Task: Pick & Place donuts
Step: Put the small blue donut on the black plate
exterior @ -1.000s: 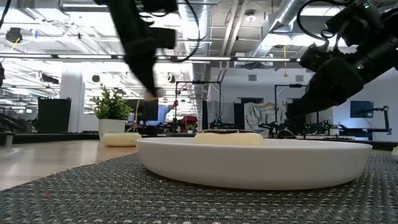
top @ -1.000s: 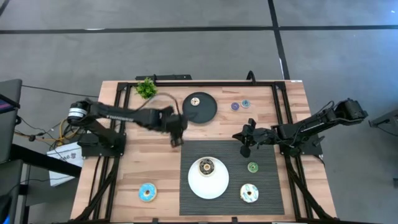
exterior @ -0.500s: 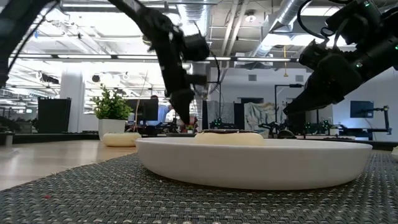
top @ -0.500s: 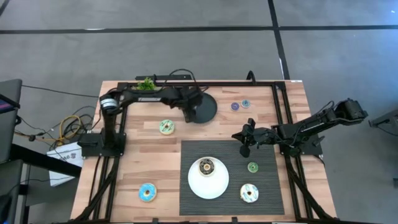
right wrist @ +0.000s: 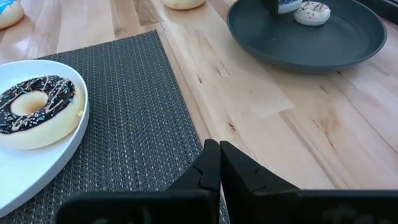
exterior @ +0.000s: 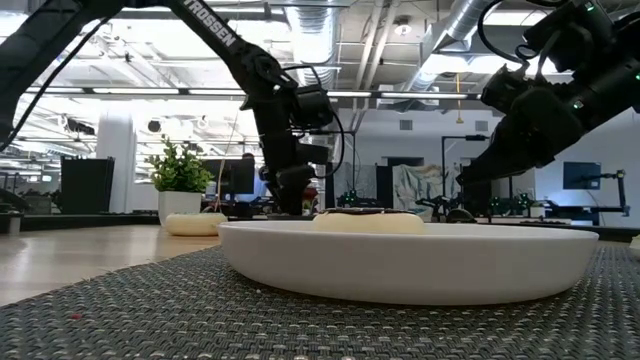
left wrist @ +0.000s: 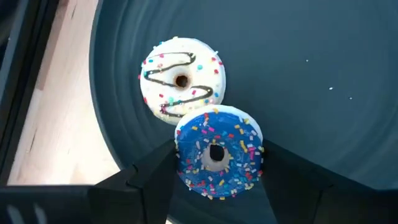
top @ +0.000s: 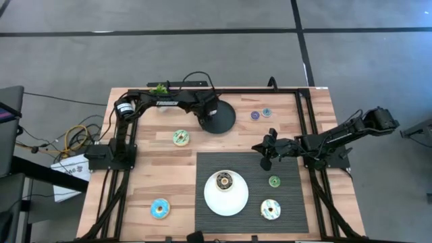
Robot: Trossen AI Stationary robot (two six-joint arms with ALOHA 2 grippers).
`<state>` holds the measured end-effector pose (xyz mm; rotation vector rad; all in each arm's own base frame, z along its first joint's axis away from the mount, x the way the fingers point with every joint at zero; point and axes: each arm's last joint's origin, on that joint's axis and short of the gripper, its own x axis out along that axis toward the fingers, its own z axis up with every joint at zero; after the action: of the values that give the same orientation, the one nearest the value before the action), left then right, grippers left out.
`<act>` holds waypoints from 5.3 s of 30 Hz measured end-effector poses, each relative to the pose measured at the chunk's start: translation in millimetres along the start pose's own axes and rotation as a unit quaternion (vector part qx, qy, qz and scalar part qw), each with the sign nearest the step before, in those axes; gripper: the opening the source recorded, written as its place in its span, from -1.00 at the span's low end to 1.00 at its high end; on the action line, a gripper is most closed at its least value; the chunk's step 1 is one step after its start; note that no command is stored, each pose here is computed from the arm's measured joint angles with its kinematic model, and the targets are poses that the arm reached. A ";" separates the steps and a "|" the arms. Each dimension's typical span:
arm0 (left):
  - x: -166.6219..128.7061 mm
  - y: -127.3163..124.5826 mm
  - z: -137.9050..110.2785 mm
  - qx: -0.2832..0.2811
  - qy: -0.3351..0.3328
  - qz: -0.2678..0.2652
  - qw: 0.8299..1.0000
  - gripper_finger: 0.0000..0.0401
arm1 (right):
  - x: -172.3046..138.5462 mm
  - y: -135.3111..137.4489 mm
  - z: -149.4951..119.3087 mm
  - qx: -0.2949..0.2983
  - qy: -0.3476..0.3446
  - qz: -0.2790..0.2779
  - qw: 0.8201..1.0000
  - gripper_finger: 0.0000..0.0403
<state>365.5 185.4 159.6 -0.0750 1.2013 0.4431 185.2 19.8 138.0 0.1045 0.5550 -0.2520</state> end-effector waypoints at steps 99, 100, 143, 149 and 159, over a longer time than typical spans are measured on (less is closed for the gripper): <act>-129.4 -84.2 -216.9 -0.026 -0.370 -0.108 0.922 0.62 | 5.1 -174.7 110.0 0.332 0.219 -0.266 0.878 -0.51; -129.5 -84.5 -216.9 -0.023 -0.370 -0.112 0.922 0.62 | 9.5 -181.3 104.5 0.340 0.233 -0.265 0.872 -0.45; -128.2 -84.5 -218.2 -0.005 -0.362 -0.104 0.926 0.62 | 73.3 -205.6 48.2 0.351 0.342 -0.284 0.824 -0.11; -128.2 -84.5 -218.2 -0.005 -0.362 -0.104 0.926 0.62 | 73.4 -205.4 54.4 0.349 0.346 -0.281 0.825 -0.17; -128.3 -84.5 -218.2 -0.005 -0.362 -0.104 0.926 0.62 | 86.3 -185.5 125.2 0.303 0.288 -0.243 0.875 -0.14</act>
<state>167.3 8.1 181.2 -0.0402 0.4529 0.2511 270.4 -197.6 192.3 0.6720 1.0827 -0.9059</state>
